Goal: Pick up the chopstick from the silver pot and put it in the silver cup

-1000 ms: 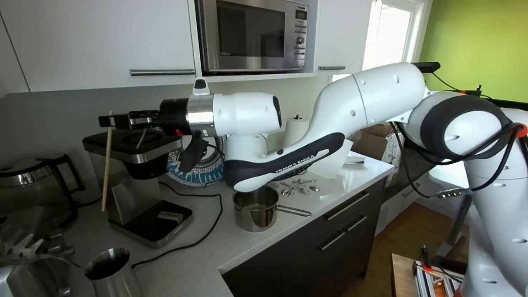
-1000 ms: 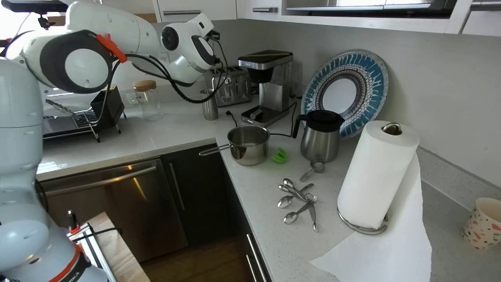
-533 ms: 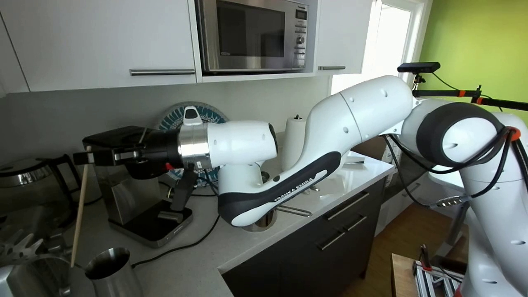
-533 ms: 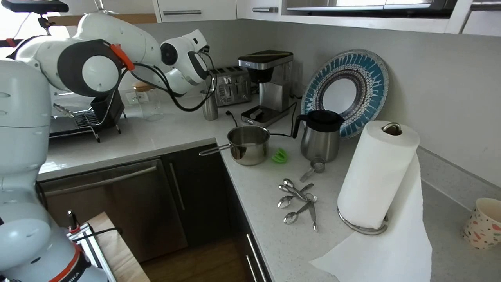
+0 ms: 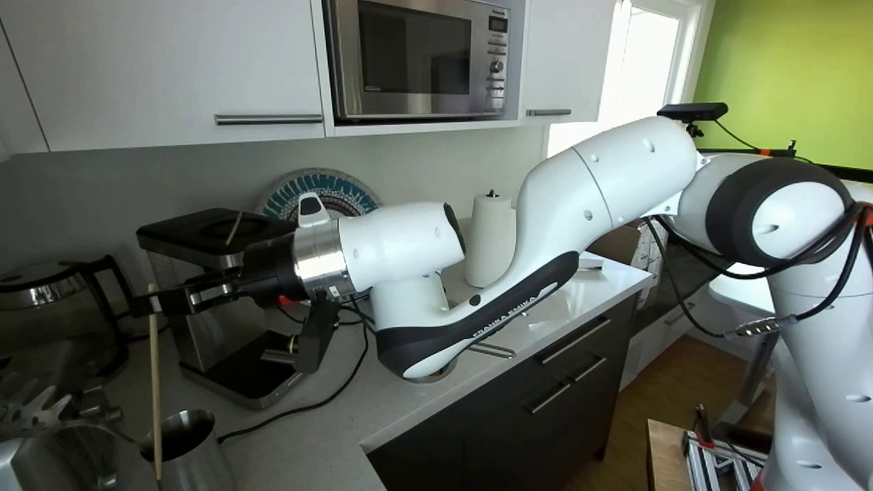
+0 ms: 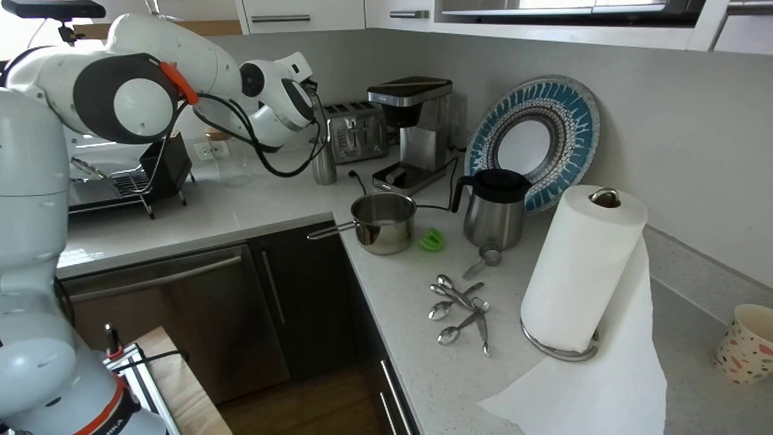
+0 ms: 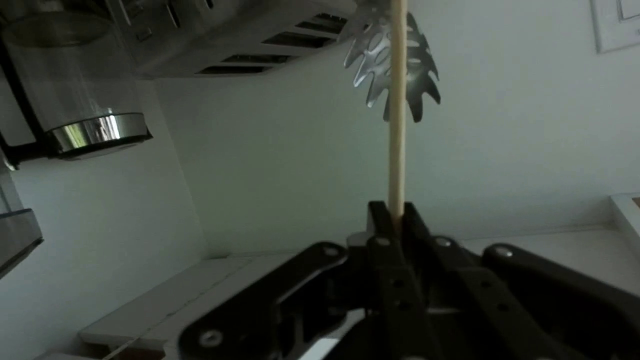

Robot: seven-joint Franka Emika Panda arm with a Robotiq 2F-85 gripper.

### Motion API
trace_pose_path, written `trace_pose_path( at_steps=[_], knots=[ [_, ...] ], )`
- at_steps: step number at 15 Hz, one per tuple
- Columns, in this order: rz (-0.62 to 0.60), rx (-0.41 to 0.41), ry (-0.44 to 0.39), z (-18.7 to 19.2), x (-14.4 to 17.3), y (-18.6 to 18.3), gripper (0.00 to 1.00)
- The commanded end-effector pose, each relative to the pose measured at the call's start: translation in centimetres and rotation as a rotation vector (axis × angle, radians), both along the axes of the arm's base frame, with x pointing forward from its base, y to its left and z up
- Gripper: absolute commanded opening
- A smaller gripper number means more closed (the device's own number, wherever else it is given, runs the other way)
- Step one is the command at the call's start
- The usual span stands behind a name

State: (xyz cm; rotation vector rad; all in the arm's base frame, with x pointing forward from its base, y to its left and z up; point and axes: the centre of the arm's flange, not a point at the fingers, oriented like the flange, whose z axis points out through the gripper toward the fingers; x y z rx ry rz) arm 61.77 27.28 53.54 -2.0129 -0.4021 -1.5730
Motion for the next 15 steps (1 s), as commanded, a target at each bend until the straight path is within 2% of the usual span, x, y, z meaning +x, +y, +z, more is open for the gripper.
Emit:
trace_pose_path(
  at_steps=[1,7,15],
  knots=[
    [-0.051,-0.091,0.054,0.3,-0.7,-1.7,0.02],
    [-0.113,-0.090,-0.034,1.4,0.4,-3.6,0.02],
    [-0.116,-0.056,-0.062,1.9,1.2,-4.5,0.02]
  ],
)
